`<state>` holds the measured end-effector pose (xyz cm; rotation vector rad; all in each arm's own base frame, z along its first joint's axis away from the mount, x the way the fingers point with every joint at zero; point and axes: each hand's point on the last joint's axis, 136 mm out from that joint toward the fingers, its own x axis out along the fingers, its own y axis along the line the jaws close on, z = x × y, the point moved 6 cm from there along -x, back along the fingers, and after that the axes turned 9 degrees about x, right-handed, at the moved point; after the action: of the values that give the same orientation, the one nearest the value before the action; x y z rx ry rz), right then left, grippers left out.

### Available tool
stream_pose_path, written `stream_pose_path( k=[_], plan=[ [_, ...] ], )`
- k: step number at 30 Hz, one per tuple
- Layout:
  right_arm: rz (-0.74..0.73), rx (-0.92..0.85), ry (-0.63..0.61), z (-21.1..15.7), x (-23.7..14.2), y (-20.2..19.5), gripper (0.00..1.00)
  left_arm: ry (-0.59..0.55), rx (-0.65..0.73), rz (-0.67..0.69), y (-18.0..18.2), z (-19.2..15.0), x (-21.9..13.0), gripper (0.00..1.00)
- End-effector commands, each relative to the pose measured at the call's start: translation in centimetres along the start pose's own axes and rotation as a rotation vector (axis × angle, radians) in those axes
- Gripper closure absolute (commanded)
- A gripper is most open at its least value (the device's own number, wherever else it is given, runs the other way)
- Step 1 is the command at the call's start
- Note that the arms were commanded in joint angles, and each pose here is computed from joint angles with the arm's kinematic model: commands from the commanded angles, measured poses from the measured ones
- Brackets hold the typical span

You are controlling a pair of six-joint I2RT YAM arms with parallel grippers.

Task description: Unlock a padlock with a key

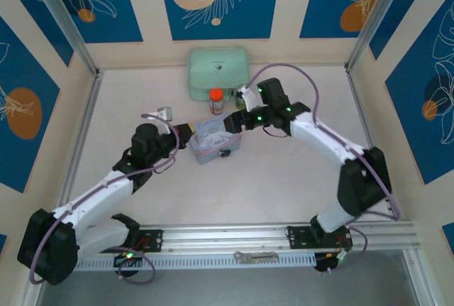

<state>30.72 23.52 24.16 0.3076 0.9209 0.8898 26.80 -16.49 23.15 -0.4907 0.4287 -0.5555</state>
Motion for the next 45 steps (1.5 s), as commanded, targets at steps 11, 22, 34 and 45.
stream_pose_path(
  k=[11, 22, 34, 45],
  plan=[
    [0.544, -0.001, -0.155, 0.4, -0.9, 5.4, 0.42, -0.059, -0.071, -0.352, -6.2, 2.3, 1.8, 1.0],
    [0.58, 0.036, -0.114, 0.0, 0.7, 4.6, 0.57, -0.074, -0.073, -0.401, -6.9, 2.6, 1.5, 1.0],
    [0.637, 0.039, -0.082, -0.1, 1.0, 5.0, 0.67, -0.12, -0.091, -0.416, -6.8, 2.8, 1.6, 1.0],
    [0.659, 0.032, -0.085, 0.5, 1.1, 5.2, 0.83, -0.118, -0.127, -0.441, -6.9, 2.2, 1.9, 1.0]
  ],
)
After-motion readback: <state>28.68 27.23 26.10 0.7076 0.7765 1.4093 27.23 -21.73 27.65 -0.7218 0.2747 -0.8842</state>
